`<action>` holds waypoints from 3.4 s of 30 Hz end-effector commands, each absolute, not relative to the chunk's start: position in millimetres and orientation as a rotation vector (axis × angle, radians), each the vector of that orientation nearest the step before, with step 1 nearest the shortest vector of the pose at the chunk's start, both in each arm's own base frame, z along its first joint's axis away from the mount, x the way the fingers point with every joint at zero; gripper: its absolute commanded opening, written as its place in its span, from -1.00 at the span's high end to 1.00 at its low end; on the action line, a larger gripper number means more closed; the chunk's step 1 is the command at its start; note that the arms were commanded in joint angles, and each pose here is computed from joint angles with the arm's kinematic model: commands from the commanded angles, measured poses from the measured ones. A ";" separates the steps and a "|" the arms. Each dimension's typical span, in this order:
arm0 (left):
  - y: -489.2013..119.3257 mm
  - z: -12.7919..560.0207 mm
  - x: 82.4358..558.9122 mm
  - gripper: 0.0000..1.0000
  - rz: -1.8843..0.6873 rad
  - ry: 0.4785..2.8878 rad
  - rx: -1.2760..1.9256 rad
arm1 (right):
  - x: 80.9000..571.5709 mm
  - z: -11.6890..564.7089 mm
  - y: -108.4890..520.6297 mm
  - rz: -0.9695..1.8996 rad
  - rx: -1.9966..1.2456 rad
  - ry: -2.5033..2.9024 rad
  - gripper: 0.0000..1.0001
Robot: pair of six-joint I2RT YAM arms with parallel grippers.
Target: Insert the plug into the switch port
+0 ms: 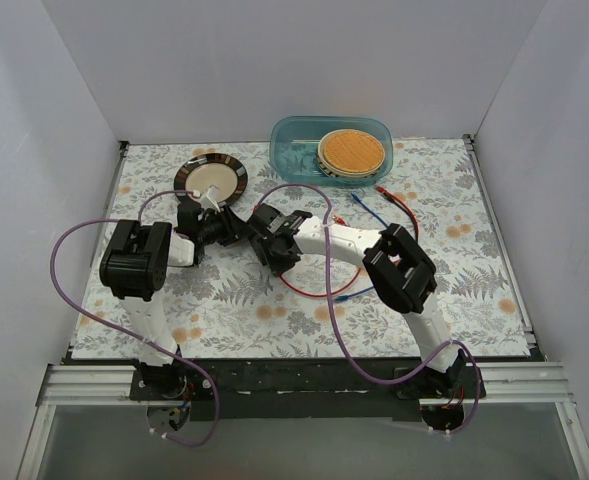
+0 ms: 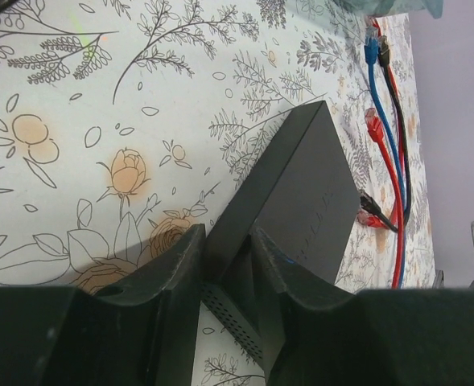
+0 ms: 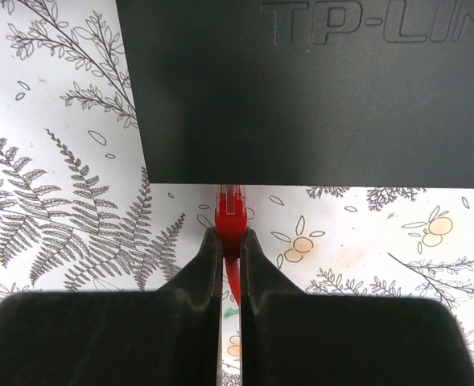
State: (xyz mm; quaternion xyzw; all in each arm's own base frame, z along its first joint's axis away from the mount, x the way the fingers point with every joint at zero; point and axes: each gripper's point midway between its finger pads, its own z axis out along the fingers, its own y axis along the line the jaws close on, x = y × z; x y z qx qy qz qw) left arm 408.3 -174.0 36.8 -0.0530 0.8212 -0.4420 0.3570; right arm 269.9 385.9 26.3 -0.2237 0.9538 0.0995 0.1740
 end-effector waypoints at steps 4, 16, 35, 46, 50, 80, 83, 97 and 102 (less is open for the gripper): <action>-191.0 38.7 378.1 0.45 -1.191 2.169 -0.035 | 289.9 30.2 394.9 0.273 -0.602 2.675 0.97; -190.5 53.3 386.2 0.42 -1.166 2.151 -0.002 | 288.9 17.0 373.5 0.152 -0.626 2.697 0.97; -196.1 60.4 401.8 0.00 -1.194 2.122 0.021 | 293.1 17.5 364.6 0.111 -0.690 2.669 0.97; -205.0 52.5 404.4 -0.06 -1.270 2.114 0.084 | 289.7 19.1 359.4 0.100 -0.712 2.677 0.97; -206.6 51.1 403.1 -0.06 -1.282 2.115 0.093 | 286.3 15.7 352.6 0.078 -0.726 2.683 0.97; -249.7 36.0 355.4 0.04 -1.373 2.185 0.358 | 323.1 35.1 357.6 0.027 -0.704 2.517 0.97; -249.4 34.3 349.5 0.06 -1.376 2.195 0.362 | 326.4 40.3 361.2 0.059 -0.690 2.481 0.97; -262.5 29.4 324.8 0.08 -1.413 2.229 0.468 | 339.5 65.1 378.3 0.203 -0.684 2.314 0.97; -267.1 31.1 318.3 0.08 -1.432 2.231 0.508 | 341.3 64.4 384.4 0.235 -0.712 2.295 0.97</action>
